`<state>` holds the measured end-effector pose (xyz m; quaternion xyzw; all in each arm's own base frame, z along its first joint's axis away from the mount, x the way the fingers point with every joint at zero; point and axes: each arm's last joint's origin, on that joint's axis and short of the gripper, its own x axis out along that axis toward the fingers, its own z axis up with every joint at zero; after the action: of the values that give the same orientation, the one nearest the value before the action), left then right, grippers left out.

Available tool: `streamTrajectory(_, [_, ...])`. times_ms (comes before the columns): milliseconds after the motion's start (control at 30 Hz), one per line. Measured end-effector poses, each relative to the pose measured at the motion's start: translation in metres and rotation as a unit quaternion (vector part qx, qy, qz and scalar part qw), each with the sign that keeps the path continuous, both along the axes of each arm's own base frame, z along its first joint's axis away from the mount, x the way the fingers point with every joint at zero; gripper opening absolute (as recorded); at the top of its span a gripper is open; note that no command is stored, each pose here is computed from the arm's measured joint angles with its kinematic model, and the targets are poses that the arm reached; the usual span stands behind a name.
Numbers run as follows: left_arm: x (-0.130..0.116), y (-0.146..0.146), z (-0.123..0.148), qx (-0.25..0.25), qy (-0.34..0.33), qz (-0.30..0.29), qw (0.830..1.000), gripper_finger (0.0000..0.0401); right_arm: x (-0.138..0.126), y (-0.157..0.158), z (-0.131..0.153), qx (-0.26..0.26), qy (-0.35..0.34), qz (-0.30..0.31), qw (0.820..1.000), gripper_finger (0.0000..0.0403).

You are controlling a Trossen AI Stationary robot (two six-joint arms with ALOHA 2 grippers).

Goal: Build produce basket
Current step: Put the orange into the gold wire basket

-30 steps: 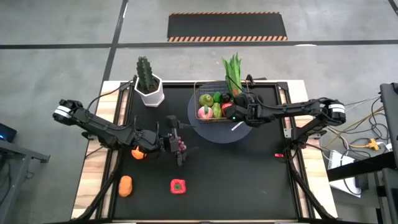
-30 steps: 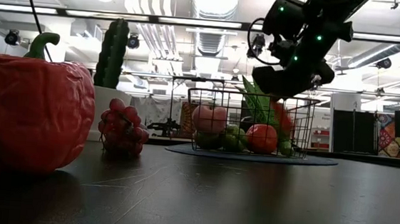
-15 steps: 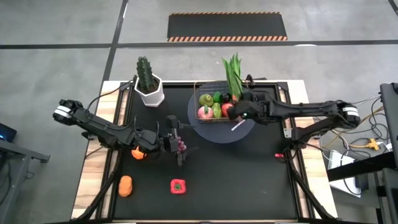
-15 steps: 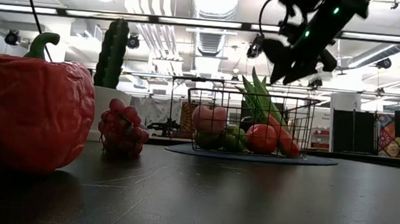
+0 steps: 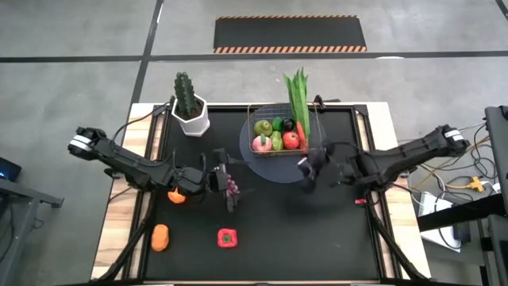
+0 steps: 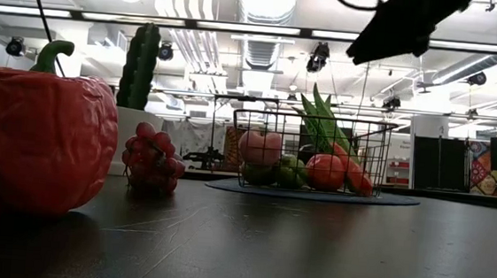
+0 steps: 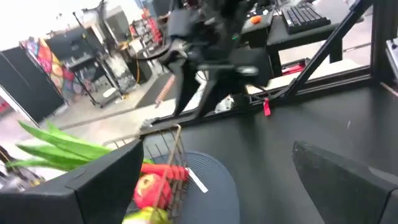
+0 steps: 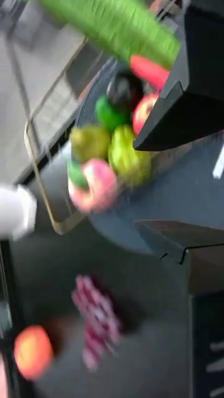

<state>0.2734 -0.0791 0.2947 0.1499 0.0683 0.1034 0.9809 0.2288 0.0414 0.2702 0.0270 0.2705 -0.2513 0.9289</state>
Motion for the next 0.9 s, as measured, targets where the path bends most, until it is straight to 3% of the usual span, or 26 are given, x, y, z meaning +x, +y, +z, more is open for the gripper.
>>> streamTrajectory(133, [0.004, -0.001, -0.007, -0.044, 0.0, 0.005, 0.999, 0.0393, -0.004, 0.028, -0.009, -0.03, 0.026, 0.08, 0.996, 0.0178])
streamTrajectory(300, [0.009, -0.003, -0.024, -0.132, 0.009, 0.021, 0.991, 0.0393, -0.01, 0.058, -0.018, -0.079, 0.062, 0.185, 0.977, 0.0178])
streamTrajectory(467, [0.007, -0.005, -0.035, -0.266, 0.038, 0.058, 0.961, 0.0393, -0.009, 0.075, -0.022, -0.122, 0.052, 0.261, 0.956, 0.0178])
streamTrajectory(600, [-0.001, -0.009, -0.046, -0.37, 0.082, 0.116, 0.918, 0.0393, -0.009, 0.079, -0.022, -0.127, 0.044, 0.308, 0.942, 0.0178])
streamTrajectory(700, [-0.014, -0.011, -0.054, -0.425, 0.149, 0.188, 0.873, 0.0393, -0.01, 0.079, -0.021, -0.135, 0.044, 0.314, 0.939, 0.0178])
streamTrajectory(767, [-0.026, -0.011, -0.058, -0.448, 0.204, 0.242, 0.836, 0.0393, -0.01, 0.079, -0.022, -0.139, 0.046, 0.317, 0.937, 0.0178])
streamTrajectory(900, [-0.053, -0.006, -0.06, -0.468, 0.313, 0.358, 0.745, 0.0393, -0.01, 0.078, -0.024, -0.142, 0.049, 0.319, 0.936, 0.0178])
